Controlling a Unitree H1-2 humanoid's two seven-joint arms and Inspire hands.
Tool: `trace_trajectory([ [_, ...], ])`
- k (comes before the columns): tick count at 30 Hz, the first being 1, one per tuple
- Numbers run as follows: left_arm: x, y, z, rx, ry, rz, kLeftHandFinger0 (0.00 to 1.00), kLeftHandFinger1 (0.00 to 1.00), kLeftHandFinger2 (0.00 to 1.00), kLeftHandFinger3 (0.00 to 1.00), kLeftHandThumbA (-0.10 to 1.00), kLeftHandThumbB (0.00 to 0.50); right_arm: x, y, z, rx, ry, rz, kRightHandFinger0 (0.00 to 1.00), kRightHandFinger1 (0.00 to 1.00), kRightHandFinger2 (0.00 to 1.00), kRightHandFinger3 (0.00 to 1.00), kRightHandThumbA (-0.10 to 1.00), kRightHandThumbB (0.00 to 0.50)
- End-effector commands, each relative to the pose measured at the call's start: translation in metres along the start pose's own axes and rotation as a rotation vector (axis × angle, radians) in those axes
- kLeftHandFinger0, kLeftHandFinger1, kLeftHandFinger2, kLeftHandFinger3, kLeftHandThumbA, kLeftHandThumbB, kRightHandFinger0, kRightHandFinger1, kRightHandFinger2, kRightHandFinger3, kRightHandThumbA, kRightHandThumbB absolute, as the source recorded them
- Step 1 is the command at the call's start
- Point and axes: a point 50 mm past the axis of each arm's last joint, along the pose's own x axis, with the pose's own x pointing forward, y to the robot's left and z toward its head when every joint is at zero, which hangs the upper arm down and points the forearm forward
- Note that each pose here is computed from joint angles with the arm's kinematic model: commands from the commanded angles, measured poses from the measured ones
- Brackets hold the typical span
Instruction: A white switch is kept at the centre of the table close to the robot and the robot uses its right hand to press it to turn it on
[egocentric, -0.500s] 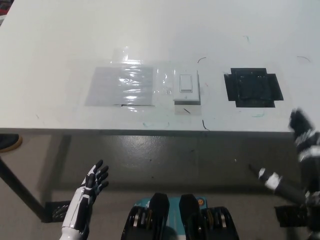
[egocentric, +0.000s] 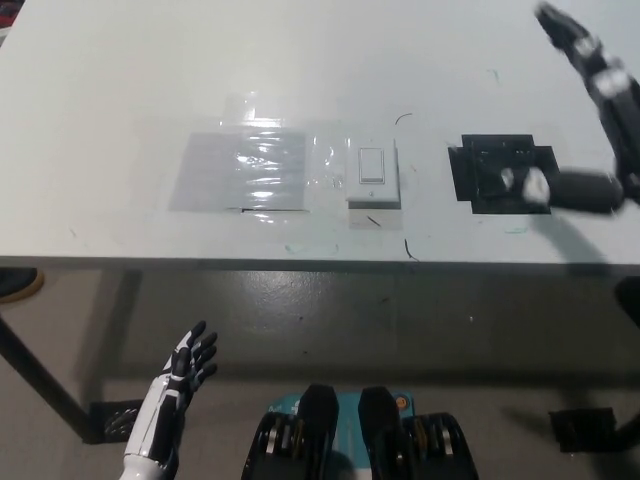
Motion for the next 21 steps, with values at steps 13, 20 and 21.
trace_trajectory([
  [13, 0.009, 0.000, 0.017, 0.000, -0.111, -0.050, 1.00, 1.00, 1.00, 1.00, 1.00, 0.092, 0.182, 0.023, 0.027, -0.204, 0.352, 0.659, 1.00, 1.00, 1.00, 1.00, 1.00, 0.251],
  [20, 0.012, -0.001, 0.018, 0.007, -0.108, -0.059, 1.00, 1.00, 1.00, 1.00, 1.00, 0.100, 0.195, 0.043, 0.021, -0.292, 0.419, 0.717, 1.00, 1.00, 1.00, 1.00, 1.00, 0.342],
  [21, 0.012, -0.001, 0.018, 0.010, -0.108, -0.059, 1.00, 1.00, 1.00, 1.00, 1.00, 0.099, 0.196, 0.045, 0.021, -0.300, 0.424, 0.720, 1.00, 1.00, 1.00, 1.00, 1.00, 0.346],
])
